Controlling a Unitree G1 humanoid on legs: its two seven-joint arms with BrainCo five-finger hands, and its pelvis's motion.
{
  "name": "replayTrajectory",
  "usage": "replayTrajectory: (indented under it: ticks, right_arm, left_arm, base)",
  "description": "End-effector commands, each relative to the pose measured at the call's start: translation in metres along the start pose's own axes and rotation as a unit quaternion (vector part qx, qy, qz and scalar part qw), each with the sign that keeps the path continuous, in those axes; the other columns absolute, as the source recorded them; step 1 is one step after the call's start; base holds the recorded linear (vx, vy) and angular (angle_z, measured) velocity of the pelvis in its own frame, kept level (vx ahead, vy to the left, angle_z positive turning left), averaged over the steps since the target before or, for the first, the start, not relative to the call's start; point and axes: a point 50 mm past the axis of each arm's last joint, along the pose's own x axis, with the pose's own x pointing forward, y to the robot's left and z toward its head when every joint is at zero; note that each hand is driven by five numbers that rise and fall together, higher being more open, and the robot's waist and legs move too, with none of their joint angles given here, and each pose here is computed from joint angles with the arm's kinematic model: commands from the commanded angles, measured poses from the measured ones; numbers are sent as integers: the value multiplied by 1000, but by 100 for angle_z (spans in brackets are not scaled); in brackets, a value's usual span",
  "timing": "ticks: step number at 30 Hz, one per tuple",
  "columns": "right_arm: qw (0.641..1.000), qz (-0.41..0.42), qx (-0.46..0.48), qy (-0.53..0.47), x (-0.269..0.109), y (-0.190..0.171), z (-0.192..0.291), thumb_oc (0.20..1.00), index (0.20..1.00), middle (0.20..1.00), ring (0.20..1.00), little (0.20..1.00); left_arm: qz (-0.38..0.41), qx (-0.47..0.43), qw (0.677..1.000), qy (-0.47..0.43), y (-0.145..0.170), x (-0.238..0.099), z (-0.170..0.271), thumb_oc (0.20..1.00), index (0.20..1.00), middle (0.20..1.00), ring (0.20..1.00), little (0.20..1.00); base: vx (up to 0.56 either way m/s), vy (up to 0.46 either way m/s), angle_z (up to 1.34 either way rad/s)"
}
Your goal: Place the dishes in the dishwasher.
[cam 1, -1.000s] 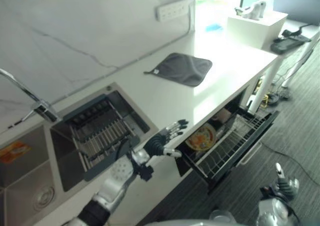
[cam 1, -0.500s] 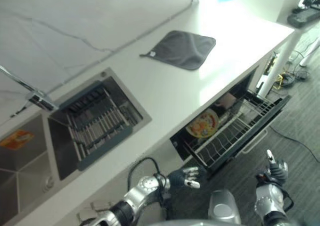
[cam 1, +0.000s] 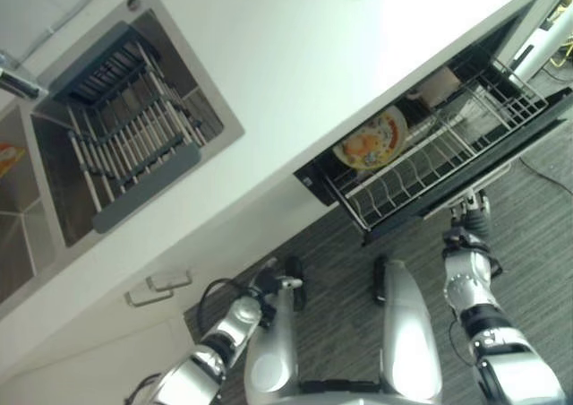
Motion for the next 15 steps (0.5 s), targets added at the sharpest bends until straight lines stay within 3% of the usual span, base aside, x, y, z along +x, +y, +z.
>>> replayTrajectory:
  ticks: [1,10,15]
  right_arm:
    - [993,117,-16,-18,6,49,10,1000,1000,1000,1000,1000]
    - [983,183,-16,-28,12,88,25,1000,1000,1000,1000,1000]
    - [978,202,-27,-45,16,106,37,1000,1000,1000,1000,1000]
  left_arm:
    - [28,-60,998,12,15,-6,-16,1000,1000,1000,1000,1000]
    - [57,-203,970,117,29,-23,-67,1000,1000,1000,1000,1000]
    - [62,-225,962,140,36,-32,-85,1000,1000,1000,1000,1000]
  base:
    - [8,36,4]
    - [6,6,4]
    - [18,-10,9]
